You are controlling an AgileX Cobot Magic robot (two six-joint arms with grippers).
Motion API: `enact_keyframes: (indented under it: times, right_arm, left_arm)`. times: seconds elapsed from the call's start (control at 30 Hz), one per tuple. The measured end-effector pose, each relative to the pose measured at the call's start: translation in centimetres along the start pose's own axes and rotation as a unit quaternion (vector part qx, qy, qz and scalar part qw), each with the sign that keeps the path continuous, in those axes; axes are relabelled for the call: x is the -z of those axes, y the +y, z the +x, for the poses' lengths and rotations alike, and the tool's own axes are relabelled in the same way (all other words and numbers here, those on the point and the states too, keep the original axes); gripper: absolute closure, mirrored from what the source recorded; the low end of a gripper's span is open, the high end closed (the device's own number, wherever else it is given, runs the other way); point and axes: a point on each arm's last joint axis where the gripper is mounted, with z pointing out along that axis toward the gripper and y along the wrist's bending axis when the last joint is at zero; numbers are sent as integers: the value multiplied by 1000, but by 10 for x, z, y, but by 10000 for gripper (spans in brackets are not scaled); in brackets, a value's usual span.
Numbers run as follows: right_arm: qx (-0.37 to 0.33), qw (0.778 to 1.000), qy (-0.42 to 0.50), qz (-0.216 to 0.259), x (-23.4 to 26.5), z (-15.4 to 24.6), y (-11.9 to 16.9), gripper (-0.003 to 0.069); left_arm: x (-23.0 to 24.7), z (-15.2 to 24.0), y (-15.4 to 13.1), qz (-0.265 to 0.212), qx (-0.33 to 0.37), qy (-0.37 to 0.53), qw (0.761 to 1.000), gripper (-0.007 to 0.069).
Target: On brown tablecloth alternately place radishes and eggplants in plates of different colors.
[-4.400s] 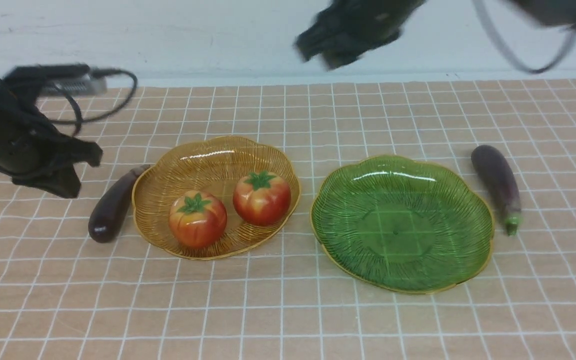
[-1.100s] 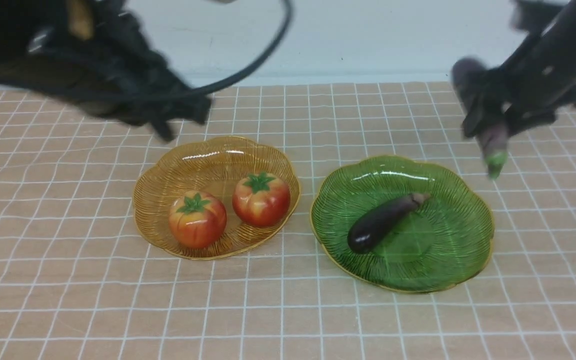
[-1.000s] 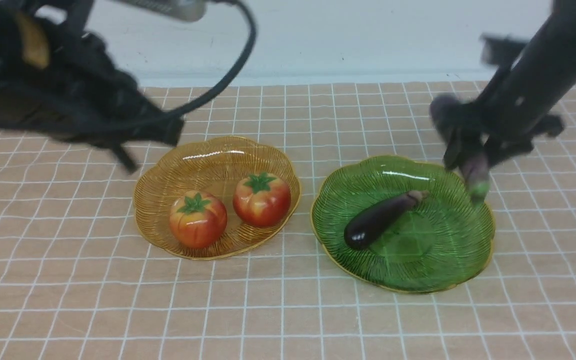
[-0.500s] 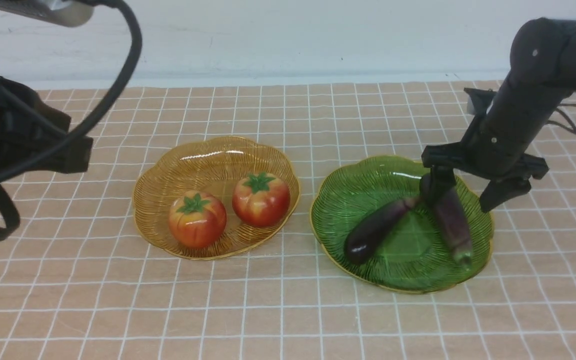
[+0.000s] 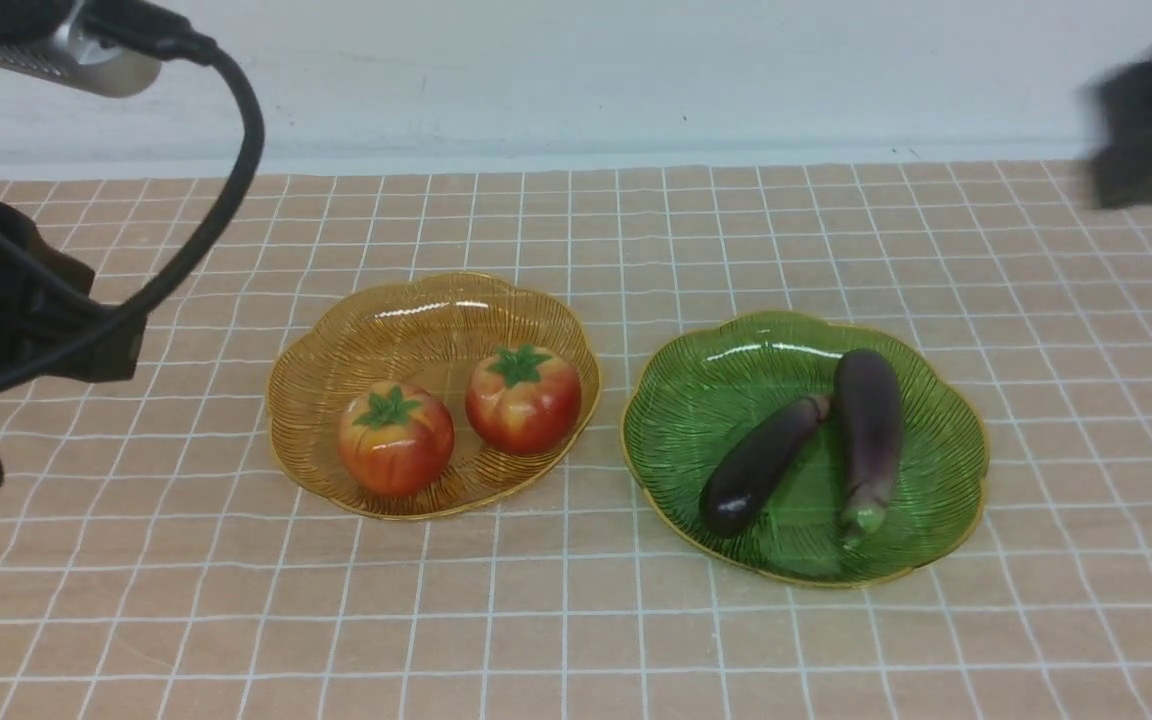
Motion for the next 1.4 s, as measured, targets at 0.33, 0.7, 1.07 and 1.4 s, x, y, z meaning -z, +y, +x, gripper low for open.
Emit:
enact_keyframes:
  times: [0.33,0.7,1.07,1.4]
  right_arm:
    - [34,999,1,-2,0,12,-1,674]
    - [42,999,14,6,-1,16,-2,674]
    - [42,999,14,6,-1,16,-2,674]
    - [42,999,15,7,-1,16,-2,674]
  left_arm:
    - [25,42,11,20,24,-75,997,629]
    - [35,118,21,49,39,-180,982,629]
    - [38,151,27,48,46,-194,979,629]
    - [33,155,27,44,45,-175,983,629]
